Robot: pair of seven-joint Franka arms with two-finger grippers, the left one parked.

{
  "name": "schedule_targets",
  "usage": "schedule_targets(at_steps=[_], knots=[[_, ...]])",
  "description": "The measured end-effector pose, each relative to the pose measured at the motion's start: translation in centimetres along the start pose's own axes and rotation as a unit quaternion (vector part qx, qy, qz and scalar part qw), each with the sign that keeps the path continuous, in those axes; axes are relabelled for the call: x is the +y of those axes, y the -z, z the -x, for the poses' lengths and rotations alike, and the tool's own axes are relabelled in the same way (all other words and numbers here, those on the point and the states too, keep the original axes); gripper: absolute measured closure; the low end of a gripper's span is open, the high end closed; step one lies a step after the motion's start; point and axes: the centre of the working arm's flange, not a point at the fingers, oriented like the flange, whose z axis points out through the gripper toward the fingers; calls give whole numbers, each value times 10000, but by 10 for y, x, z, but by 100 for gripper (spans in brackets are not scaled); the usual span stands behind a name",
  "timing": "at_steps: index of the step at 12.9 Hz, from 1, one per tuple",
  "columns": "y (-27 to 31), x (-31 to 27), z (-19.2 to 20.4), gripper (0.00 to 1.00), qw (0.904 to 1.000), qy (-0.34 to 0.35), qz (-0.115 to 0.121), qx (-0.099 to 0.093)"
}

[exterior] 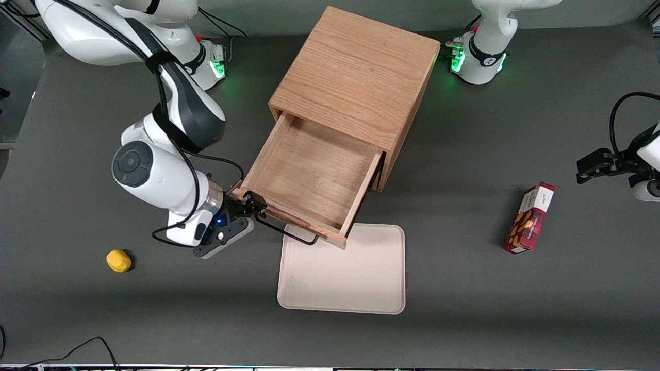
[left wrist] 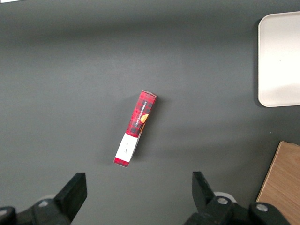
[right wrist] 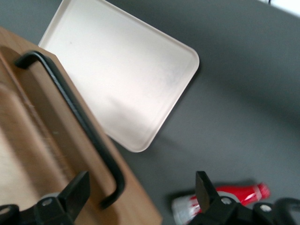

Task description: Open upper drawer

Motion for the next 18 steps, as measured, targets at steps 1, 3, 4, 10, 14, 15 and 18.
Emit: schedule_targets(at_steps=[1,3,4,10,14,15,18], knots=[[16,-4,0,0,9996,-281,-94,-41],[55,-8,7,0,9982,-579,-81,-121],[80,-2,15,0,9974,-697,58,-157],[225,132,116,0,9703,-2259,860,-42],[272,173,191,0,9509,-2863,1041,548],[282,186,204,0,9457,-3004,1053,661],[291,205,220,0,9466,-2948,1077,733]])
